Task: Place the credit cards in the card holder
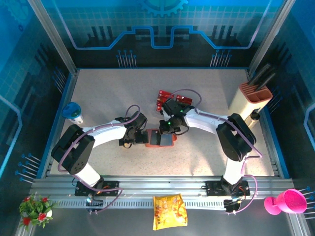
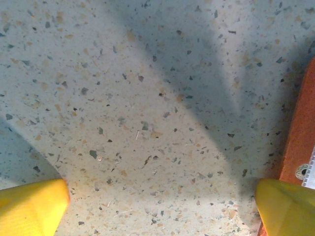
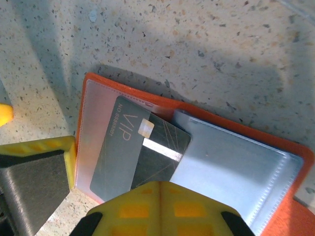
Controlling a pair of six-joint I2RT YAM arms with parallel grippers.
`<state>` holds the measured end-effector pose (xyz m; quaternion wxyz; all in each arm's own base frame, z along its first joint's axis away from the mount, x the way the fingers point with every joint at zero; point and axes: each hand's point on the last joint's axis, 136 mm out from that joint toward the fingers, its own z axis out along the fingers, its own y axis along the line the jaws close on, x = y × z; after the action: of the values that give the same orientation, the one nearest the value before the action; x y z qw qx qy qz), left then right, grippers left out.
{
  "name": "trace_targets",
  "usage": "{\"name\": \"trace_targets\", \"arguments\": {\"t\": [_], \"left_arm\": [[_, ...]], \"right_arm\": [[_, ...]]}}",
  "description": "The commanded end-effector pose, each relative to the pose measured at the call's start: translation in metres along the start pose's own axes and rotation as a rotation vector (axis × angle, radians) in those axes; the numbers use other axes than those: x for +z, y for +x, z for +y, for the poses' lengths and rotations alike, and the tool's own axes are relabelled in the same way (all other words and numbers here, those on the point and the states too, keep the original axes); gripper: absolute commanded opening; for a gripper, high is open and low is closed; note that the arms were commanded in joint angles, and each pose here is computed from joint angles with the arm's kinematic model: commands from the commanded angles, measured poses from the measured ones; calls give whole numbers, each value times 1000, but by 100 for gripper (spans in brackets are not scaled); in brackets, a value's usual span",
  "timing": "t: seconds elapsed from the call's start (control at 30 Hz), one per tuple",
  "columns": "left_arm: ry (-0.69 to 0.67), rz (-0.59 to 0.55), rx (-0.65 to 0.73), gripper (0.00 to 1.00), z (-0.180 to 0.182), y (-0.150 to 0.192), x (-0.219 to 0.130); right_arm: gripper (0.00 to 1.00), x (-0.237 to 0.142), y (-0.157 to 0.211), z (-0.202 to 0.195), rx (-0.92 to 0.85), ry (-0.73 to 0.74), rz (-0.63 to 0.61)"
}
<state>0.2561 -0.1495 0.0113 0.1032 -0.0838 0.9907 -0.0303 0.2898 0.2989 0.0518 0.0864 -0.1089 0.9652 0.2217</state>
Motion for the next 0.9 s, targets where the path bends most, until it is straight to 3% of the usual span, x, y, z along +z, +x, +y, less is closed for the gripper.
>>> {"name": "trace_targets", "arguments": {"t": [0.0,0.67,0.87], "left_arm": [[58,8,31,99,-14,0,15],[59,12,35,99,-13,2,17],[65,0,33,99,-13,0,13]], "right_arm": [[0,8,-4,13,0,-31,7],[0,51,11,19,30,-38,106],[0,36,7,25,24,-59,79]]}}
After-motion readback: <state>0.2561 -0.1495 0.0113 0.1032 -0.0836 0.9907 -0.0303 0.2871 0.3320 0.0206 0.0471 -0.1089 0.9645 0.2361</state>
